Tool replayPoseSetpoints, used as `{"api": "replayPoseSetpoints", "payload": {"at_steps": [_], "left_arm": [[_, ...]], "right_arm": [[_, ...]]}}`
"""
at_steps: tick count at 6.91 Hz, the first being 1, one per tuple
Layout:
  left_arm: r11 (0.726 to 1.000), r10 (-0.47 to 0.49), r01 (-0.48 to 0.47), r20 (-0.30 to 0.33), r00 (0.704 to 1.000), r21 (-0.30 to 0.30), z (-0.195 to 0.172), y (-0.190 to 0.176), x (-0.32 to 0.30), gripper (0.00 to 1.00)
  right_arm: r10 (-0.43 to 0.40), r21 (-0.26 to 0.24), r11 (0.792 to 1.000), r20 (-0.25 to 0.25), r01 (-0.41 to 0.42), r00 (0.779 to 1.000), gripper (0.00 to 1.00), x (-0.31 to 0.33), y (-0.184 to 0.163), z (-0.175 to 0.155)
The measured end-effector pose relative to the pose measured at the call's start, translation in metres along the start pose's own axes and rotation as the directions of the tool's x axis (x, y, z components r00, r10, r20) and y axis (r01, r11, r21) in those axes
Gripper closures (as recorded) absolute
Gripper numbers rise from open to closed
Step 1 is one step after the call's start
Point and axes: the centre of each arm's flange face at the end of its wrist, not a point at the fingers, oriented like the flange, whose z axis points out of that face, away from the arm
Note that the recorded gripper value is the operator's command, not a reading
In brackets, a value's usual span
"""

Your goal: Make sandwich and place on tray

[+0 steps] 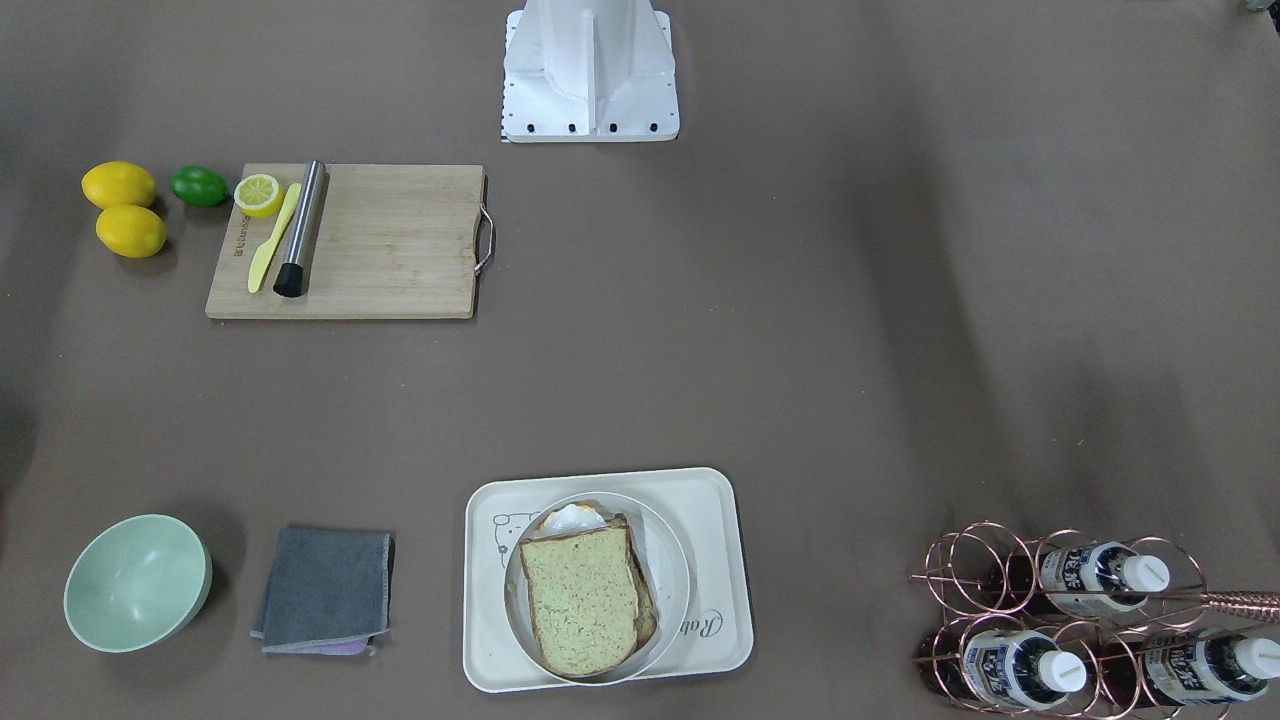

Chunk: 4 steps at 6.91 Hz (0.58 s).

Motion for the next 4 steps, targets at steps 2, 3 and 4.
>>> {"api": "replayPoseSetpoints", "payload": {"at_steps": [2, 3, 4], "left_arm": [[1.0, -0.013, 0.013, -0.004, 1.0, -0.012, 0.005, 0.006, -0.002, 0.02], [0.999, -0.033, 0.033, -0.01, 0.999, -0.03, 0.014, 0.012, -0.01, 0.02], [0.997, -0.056, 0.055, -0.02, 0.998, -0.049, 0.025, 0.019, -0.02, 0.02]], "right_arm": [[-0.003, 0.005, 1.0, -0.002, 0.003, 1.0, 0.0, -0.002, 0.0, -0.002], [-0.003, 0.008, 1.0, 0.003, 0.003, 1.0, 0.0, -0.003, -0.002, -0.003], [0.001, 0.011, 1.0, 0.016, -0.002, 1.0, 0.0, -0.005, -0.002, -0.003]]}}
